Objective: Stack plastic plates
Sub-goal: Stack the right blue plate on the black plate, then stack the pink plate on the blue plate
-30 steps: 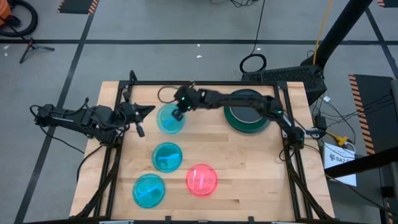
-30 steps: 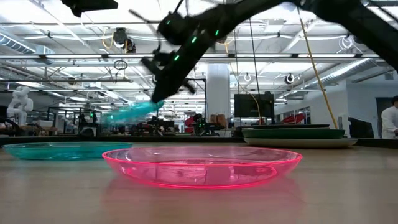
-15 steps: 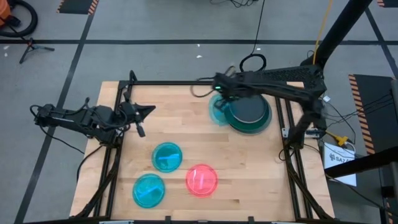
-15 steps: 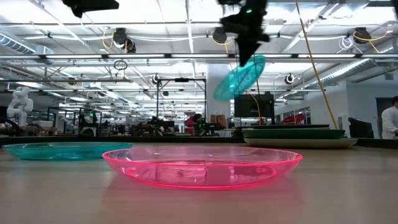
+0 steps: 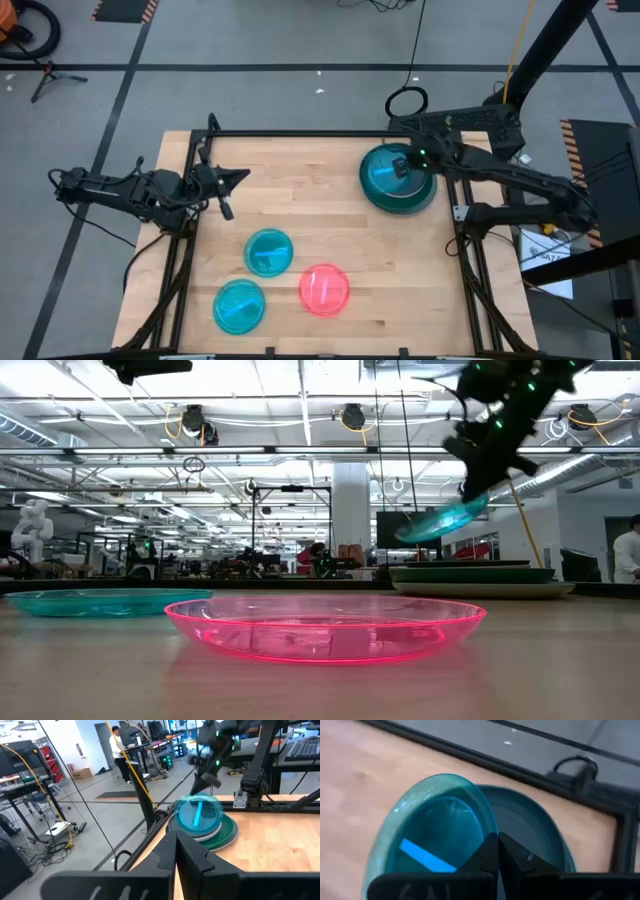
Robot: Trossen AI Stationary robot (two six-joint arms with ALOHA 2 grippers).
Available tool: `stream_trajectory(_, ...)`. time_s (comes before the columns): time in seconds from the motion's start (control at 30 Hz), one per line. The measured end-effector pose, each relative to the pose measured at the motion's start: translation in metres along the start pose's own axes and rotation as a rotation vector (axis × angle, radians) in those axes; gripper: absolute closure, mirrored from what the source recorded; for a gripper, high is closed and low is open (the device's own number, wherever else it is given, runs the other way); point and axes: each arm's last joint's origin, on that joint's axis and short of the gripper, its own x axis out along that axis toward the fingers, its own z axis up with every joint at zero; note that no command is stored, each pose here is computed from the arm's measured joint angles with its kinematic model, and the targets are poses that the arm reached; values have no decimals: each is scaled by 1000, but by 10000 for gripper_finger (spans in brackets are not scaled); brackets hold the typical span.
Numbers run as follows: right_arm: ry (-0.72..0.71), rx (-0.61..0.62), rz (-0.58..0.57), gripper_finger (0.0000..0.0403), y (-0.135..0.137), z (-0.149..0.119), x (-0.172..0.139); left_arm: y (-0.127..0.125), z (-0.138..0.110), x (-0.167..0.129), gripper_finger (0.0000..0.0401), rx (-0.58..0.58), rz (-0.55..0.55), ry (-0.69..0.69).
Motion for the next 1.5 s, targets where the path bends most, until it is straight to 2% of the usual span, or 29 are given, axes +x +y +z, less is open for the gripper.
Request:
stream_trajectory(0.2,10,109,-65,403,-27,-40,25,0,1,0,389,11,2,-11)
stream_trajectory(0.33,-21,163,-70,401,-33,-52,36,0,1,0,389,12,2,-11)
stream_trajectory(0.73,-45,203,-101,326,-42,-50,40,0,1,0,389,13,2,-11)
stream_trajectory(0.97,-45,156,-97,284,-42,-49,40,0,1,0,389,-15,2,-11)
stream_trajectory(1.1,-56,122,-16,274,-36,-49,35,0,1,0,389,-57,1,-6)
stream_trajectory(1.27,-145,65,96,277,-22,-46,23,-6,-3,8,389,-104,-3,35)
stream_trajectory(1.5,-232,8,241,281,-1,-45,11,-23,-15,30,389,-69,-9,135)
